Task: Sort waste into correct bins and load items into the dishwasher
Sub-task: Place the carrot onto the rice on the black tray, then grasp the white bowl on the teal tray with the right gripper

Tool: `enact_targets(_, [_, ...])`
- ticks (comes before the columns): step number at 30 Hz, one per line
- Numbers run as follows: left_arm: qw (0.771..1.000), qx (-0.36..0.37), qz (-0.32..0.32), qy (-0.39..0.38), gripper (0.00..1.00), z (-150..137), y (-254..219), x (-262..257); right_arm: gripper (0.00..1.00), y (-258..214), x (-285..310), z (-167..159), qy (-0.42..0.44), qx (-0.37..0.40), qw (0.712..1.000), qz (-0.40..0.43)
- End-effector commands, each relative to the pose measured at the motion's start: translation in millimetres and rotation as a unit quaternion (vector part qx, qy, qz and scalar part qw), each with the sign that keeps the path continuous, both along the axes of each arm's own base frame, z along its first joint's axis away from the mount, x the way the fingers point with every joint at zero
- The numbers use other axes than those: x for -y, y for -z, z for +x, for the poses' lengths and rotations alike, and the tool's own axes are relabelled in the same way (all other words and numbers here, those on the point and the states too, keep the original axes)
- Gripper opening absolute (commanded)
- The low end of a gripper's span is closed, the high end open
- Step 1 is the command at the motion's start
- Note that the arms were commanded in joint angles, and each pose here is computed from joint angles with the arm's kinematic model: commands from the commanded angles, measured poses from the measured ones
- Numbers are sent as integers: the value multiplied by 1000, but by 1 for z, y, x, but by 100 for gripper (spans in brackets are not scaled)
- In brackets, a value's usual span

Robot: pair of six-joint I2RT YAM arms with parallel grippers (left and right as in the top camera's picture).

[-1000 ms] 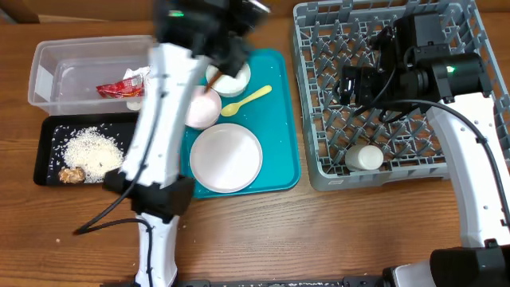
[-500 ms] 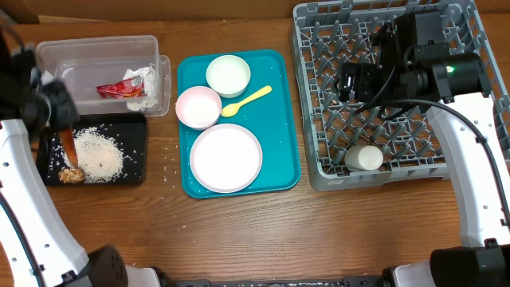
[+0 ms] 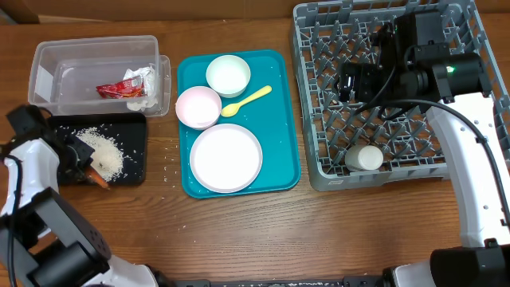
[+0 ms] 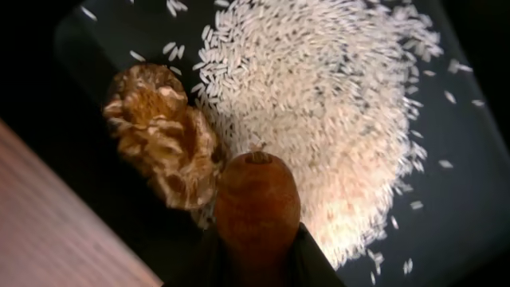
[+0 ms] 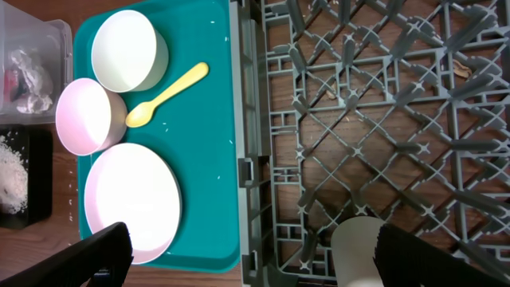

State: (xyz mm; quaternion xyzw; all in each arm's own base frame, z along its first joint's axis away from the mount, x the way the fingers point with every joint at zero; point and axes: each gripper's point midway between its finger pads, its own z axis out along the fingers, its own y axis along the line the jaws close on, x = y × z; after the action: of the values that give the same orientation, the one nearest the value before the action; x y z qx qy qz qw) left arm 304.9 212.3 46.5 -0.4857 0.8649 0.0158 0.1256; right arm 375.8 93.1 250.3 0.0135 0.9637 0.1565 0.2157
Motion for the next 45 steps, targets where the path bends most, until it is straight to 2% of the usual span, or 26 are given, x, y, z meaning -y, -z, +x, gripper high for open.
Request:
enact_targets(1, [999, 12, -5, -38, 14, 8, 9, -3, 100, -12, -1, 1, -4, 18, 1000, -1])
enact_targets(2, [999, 16, -2, -38, 29, 11, 9, -5, 100, -12, -1, 1, -4, 19, 1000, -1])
enact_targets(4, [999, 28, 4, -38, 48, 16, 7, -9, 100, -13, -2, 2, -5, 22, 1000, 2])
enact_targets(6, [999, 38, 5, -36, 54, 22, 1, -10, 100, -16, -5, 6, -10, 32, 999, 10])
enact_targets(7, [998, 56, 6, -23, 63, 30, -11, -11, 100, -21, -9, 12, -15, 49, 999, 19])
enact_targets(9, [995, 98, -1, -4, 75, 47, -53, -9, 100, -33, -23, 22, -31, 81, 995, 38])
enact_targets(11, [989, 140, -21, 45, 77, 61, -97, 4, 100, -45, -49, 35, -51, 118, 990, 63])
enact_targets(12, [979, 175, -36, 104, 77, 70, -125, 20, 100, -48, -66, 43, -57, 133, 987, 76])
enact_targets(15, [954, 221, -37, 200, 76, 78, -174, 49, 99, -41, -113, 59, -87, 152, 980, 99])
enact_targets(18, [926, 237, -6, 293, 78, 79, -207, 88, 95, -5, -169, 83, -94, 155, 978, 106])
enact_targets(19, [914, 232, 6, 331, 86, 80, -215, 118, 93, 34, -191, 104, -62, 151, 982, 93])
enact_targets(23, [914, 182, 29, 361, 90, 80, -202, 144, 90, 99, -211, 124, -42, 119, 988, 93])
enact_targets(27, [913, 152, 53, 375, 91, 81, -192, 155, 78, 147, -228, 131, -50, 105, 989, 91])
enact_targets(28, [913, 149, 51, 377, 91, 80, -192, 158, 71, 169, -229, 134, -33, 91, 991, 89])
enact_targets(30, [913, 146, 48, 378, 93, 78, -191, 159, 64, 195, -228, 135, -14, 69, 994, 88])
enact_targets(31, [913, 143, 46, 378, 94, 77, -190, 159, 55, 211, -227, 134, -11, 57, 995, 83])
enact_targets(36, [914, 142, 46, 378, 96, 76, -189, 159, 32, 210, -228, 137, -10, 64, 994, 85])
enact_targets(38, [914, 142, 46, 378, 100, 76, -189, 159, 27, 210, -224, 140, -6, 65, 994, 85])
enact_targets(45, [914, 142, 46, 378, 100, 76, -189, 159, 14, 191, -207, 147, 2, 58, 996, 74])
